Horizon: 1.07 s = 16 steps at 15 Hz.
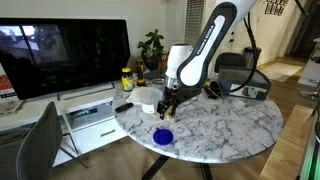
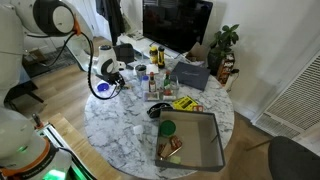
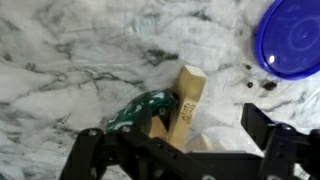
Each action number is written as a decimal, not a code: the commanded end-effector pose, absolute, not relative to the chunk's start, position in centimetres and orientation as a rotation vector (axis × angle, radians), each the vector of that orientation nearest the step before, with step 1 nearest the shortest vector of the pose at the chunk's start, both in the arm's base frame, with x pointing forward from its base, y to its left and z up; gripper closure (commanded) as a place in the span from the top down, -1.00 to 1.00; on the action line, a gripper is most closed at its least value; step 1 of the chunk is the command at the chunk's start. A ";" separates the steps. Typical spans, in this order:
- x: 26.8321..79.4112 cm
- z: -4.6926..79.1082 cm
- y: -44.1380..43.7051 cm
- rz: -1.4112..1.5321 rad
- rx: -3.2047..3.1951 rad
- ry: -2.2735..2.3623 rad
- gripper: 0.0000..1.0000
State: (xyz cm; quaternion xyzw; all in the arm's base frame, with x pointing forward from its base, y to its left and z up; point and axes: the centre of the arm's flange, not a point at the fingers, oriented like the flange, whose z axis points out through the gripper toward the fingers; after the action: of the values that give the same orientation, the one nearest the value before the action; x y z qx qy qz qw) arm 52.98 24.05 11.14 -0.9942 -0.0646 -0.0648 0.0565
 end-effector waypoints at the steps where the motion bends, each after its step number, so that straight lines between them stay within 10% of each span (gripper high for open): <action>1: 53.3 10.1 25.1 -0.220 -3.043 -0.132 0.21; 16: 50.8 10.7 25.7 -0.088 -3.231 0.054 -0.12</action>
State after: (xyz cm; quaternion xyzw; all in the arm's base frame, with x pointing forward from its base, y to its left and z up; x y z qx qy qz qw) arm 51.93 25.59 10.55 -0.9990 -0.0057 -0.0435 -0.0091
